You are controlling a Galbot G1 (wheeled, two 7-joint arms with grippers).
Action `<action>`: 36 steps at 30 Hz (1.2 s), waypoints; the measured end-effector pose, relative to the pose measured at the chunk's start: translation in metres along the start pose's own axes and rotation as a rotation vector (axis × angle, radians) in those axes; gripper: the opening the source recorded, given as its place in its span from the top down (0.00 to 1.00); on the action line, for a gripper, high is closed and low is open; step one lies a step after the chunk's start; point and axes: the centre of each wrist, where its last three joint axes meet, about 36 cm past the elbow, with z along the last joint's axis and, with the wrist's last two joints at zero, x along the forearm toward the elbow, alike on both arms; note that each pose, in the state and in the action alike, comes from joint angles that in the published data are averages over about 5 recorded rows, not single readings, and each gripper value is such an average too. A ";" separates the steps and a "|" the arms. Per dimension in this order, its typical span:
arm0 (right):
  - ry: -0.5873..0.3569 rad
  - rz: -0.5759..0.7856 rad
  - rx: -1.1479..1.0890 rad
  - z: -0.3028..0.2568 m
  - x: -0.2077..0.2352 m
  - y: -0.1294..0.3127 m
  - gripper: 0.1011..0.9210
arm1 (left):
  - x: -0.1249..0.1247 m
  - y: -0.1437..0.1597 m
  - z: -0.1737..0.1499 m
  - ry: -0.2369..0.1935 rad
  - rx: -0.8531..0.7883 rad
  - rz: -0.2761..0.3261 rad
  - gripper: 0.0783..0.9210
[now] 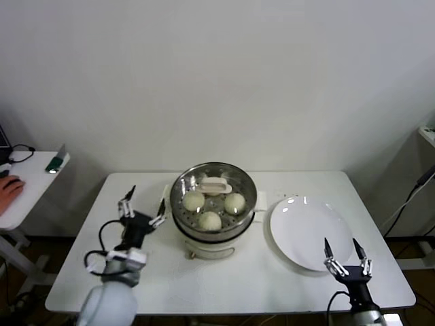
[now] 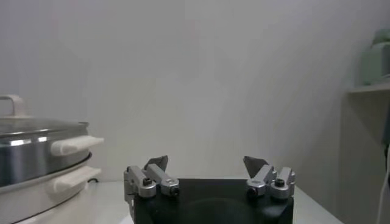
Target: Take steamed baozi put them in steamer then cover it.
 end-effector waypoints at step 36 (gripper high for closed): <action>0.082 0.018 0.005 0.024 0.004 0.008 0.12 | 0.088 -0.037 0.136 0.005 0.631 -0.015 0.12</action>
